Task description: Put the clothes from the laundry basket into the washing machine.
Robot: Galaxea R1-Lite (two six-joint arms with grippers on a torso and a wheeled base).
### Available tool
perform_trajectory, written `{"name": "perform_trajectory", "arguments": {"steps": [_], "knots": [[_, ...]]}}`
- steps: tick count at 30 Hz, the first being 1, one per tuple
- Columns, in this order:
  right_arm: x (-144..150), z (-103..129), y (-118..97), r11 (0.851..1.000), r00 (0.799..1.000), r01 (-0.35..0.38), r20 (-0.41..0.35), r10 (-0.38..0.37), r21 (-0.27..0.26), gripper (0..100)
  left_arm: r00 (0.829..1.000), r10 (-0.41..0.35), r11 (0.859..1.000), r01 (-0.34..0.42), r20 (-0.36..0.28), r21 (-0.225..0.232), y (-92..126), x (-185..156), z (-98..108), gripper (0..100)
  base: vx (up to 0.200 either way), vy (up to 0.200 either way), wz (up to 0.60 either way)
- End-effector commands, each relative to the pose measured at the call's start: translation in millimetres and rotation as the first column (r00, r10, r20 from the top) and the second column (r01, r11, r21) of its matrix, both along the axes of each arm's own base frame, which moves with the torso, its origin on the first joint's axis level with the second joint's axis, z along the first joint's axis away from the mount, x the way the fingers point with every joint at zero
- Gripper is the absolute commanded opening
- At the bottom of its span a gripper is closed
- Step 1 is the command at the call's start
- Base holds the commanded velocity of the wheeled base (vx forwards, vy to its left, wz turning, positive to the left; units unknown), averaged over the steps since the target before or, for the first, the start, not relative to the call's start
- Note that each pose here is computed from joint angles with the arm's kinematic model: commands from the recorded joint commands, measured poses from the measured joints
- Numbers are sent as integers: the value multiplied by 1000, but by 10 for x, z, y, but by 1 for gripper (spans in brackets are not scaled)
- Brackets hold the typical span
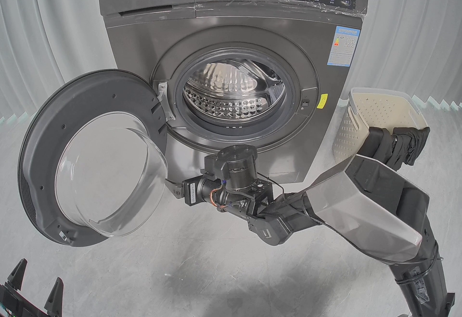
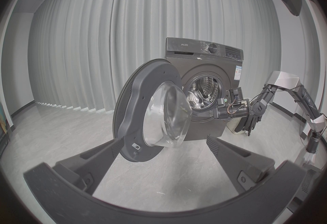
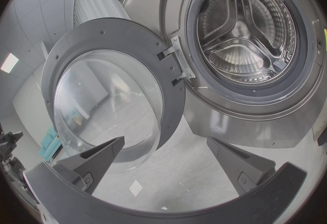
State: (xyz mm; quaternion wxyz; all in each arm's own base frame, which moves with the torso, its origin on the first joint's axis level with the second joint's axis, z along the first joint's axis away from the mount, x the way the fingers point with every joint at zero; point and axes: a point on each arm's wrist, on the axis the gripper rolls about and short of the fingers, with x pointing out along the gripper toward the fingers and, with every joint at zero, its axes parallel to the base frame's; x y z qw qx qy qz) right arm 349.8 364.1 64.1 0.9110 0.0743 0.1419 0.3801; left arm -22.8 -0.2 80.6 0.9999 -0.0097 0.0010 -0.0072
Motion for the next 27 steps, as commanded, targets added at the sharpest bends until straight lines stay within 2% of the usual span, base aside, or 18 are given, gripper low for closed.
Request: {"name": "perform_trajectory", "arguments": {"steps": [1,12,21,24,27], "knots": [[127,-194,171,999,999,33,-23,-33,4,100,1000,-1,1000,1,2,-1,0,-3,-46,100,0,0,0],[172,-218,394,999,1000,30,4,-30,36,100,1000,1,1000,-1,3,-1,0,-3,-44,100,0,0,0],[184,-195,357,999,999,39,-5,-39,37,100,1000,1,1000,-1,3,-2,0,-3,-44,100,0,0,0],[141,171,190,997,998,54,19,-55,62,100,1000,1,1000,-1,3,-2,0,-3,-44,100,0,0,0],[61,562,-75,994,996,77,35,-80,74,100,1000,1,1000,-1,2,-2,0,-3,-46,100,0,0,0]]}}
